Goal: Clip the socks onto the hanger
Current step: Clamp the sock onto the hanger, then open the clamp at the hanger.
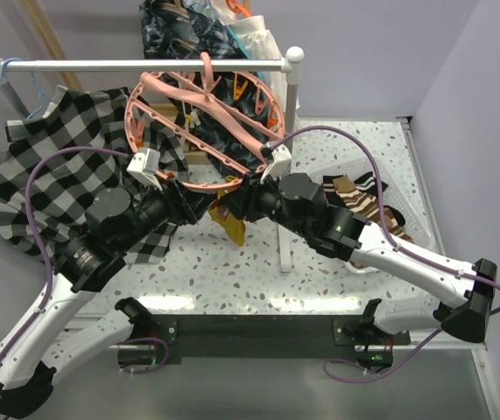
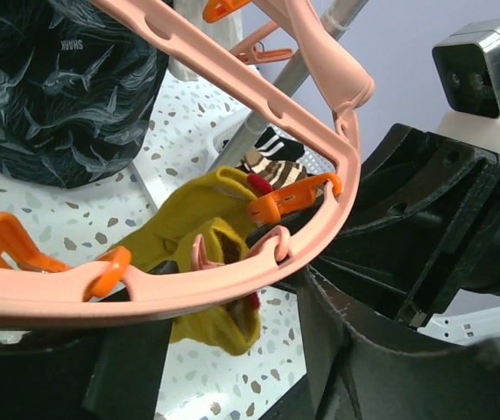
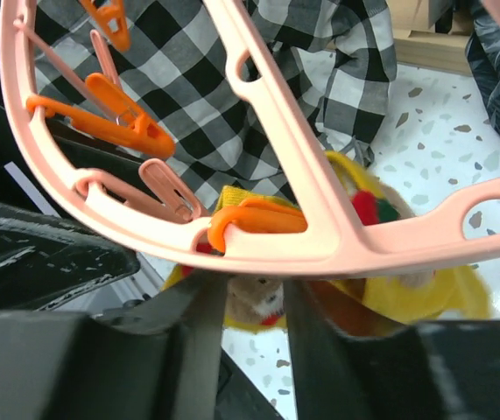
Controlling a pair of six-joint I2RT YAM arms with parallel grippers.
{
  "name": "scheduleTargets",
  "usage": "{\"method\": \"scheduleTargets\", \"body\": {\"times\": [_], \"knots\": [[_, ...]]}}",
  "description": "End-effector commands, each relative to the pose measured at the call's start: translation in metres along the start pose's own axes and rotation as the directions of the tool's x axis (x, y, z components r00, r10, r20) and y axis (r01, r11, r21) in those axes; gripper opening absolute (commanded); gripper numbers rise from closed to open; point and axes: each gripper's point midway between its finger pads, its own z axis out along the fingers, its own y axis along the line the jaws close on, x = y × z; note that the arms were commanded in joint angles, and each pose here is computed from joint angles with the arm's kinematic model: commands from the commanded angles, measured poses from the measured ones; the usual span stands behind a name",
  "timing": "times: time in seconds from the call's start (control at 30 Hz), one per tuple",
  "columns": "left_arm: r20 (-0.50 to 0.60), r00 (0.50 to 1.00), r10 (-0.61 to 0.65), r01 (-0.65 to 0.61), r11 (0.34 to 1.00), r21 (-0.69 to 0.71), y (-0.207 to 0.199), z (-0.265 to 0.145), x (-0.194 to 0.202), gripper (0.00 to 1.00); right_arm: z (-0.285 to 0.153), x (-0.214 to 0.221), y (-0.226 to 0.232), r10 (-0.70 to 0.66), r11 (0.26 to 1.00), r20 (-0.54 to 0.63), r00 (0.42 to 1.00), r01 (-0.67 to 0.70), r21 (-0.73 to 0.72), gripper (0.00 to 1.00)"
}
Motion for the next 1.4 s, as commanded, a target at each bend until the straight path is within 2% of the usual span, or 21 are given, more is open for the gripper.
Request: {"method": "scheduleTargets", "body": {"times": [0.0,0.13,0.23,0.43,0.63,0.9,1.13,1.37], "knots": [[0.071,0.997,-0.001,0.001,1.000,0.005,-0.009,-0.013,-0.024,0.64,-0.013,-0.031,0.009,-0.002,1.000,0.103,0.995,0.003,-0.014,0.41],[0.098,0.995,0.022,-0.020,1.000,-0.019,-0.010,-0.028,-0.036,0.74,-0.024,-0.037,-0.006,-0.043,0.998,0.131,0.990,0.037,0.052,0.47],[0.106,0.993,0.052,-0.050,0.999,-0.018,-0.013,-0.041,-0.042,0.77,-0.032,-0.044,-0.021,-0.095,0.989,0.151,0.984,0.076,0.127,0.50],[0.095,0.987,0.131,-0.130,0.991,-0.022,-0.012,-0.060,-0.042,0.77,-0.040,-0.064,-0.041,-0.233,0.950,0.172,0.957,0.186,0.249,0.56],[0.103,0.977,0.185,-0.181,0.983,-0.038,-0.009,-0.075,-0.045,0.77,-0.042,-0.082,-0.066,-0.288,0.915,0.174,0.942,0.217,0.340,0.58],[0.070,0.979,0.194,-0.192,0.981,-0.035,-0.006,-0.069,-0.036,0.75,-0.044,-0.099,-0.091,-0.301,0.902,0.167,0.939,0.223,0.369,0.59],[0.035,0.987,0.154,-0.156,0.986,0.063,-0.022,-0.056,-0.026,0.71,-0.041,-0.099,-0.086,-0.319,0.906,0.150,0.936,0.255,0.338,0.59],[0.015,0.987,0.158,-0.159,0.982,0.097,-0.029,-0.059,-0.024,0.70,-0.039,-0.097,-0.083,-0.318,0.911,0.144,0.937,0.260,0.321,0.59]]}}
